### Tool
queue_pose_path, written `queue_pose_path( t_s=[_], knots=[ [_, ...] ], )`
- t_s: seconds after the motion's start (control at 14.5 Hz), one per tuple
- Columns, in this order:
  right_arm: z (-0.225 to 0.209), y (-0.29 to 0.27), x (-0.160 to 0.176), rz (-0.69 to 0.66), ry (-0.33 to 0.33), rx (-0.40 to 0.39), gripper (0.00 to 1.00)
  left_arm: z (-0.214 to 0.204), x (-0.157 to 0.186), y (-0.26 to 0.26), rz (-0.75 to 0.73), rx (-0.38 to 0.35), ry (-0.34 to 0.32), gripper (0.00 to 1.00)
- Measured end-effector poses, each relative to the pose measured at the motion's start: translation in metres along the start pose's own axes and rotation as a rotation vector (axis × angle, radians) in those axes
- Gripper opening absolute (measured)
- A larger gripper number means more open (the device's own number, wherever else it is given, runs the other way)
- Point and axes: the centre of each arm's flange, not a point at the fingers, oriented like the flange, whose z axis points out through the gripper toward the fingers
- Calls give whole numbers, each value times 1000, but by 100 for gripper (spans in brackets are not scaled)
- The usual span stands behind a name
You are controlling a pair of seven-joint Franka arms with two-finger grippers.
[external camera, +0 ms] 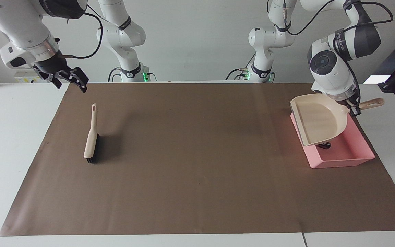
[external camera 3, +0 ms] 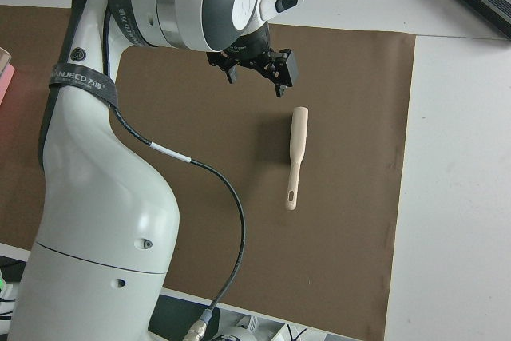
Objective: Clean e-waste and dump in bin
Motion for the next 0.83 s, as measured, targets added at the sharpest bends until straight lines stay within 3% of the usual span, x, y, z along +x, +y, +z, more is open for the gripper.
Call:
queue_pose_path(
  t_s=[0.28,0.55,0.83],
  knots=[
    [0,-5,-1,-9,0,-1,100,-11,106,6,0,-14,85,32],
    [0,-5,-1,-9,0,0,100,-34,200,21,-24,-3,117,32],
    [0,-5,-1,-14,0,-1,100,-28,273,30,-48,-3,100,32]
  ],
)
